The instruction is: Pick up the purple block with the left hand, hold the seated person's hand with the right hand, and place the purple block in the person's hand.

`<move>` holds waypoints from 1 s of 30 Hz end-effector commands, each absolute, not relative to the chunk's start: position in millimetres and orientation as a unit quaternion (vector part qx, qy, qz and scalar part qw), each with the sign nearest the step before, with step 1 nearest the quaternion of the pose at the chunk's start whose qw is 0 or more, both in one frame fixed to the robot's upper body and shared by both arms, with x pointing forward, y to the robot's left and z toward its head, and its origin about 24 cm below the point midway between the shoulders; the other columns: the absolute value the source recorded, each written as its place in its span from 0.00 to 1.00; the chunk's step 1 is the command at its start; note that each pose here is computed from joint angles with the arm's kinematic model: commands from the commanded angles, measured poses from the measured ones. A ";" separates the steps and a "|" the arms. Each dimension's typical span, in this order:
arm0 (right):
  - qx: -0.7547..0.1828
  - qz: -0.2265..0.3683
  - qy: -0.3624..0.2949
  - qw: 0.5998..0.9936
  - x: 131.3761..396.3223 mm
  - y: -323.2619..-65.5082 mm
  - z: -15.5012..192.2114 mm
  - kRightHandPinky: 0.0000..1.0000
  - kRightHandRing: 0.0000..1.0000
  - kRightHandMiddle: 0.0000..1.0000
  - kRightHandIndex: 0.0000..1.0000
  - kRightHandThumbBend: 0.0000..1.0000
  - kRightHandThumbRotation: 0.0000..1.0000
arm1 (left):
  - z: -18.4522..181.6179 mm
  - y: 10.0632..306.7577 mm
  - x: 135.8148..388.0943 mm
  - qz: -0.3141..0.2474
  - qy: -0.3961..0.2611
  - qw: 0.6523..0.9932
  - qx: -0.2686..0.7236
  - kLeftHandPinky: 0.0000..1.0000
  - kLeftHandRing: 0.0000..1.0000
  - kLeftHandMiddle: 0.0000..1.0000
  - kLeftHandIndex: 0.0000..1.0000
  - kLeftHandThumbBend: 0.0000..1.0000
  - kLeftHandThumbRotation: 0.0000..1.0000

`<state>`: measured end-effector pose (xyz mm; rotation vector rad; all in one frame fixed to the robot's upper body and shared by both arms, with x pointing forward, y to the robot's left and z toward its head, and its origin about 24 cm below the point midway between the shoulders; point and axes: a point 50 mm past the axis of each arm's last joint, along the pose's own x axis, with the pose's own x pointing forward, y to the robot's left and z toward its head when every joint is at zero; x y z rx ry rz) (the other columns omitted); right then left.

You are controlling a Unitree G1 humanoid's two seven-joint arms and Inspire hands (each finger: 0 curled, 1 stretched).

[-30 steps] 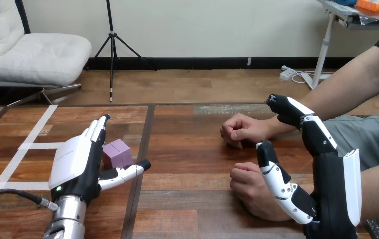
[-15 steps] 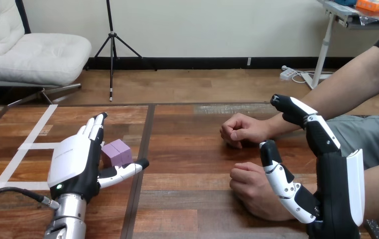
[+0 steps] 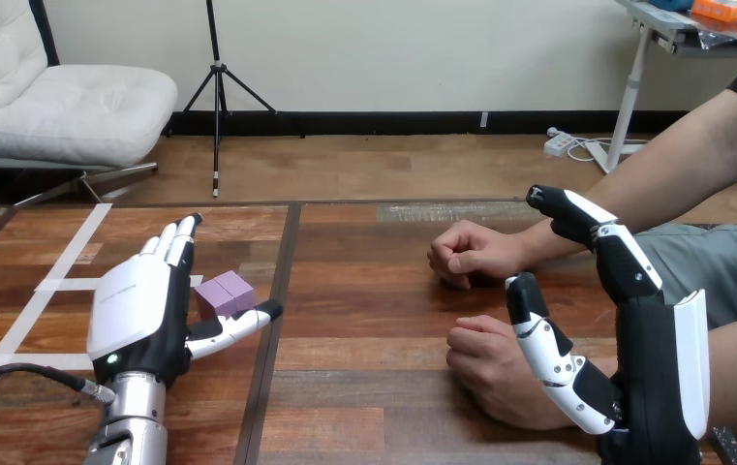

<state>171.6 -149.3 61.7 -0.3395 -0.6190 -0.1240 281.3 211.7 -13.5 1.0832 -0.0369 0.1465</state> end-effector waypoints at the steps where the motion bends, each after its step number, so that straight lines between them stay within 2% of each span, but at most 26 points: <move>1: -0.159 -0.057 -0.335 0.927 179.3 -147.7 74.0 0.78 0.80 0.78 0.76 0.39 0.48 | 6.8 208.9 301.8 0.088 -0.058 0.847 0.521 0.89 0.92 0.93 0.93 0.85 0.61; 30: -0.160 -0.054 -0.335 0.927 180.0 -146.6 74.8 0.78 0.80 0.77 0.76 0.39 0.47 | 4.7 209.1 313.2 0.090 -0.045 0.845 0.525 0.85 0.88 0.90 0.91 0.81 0.61</move>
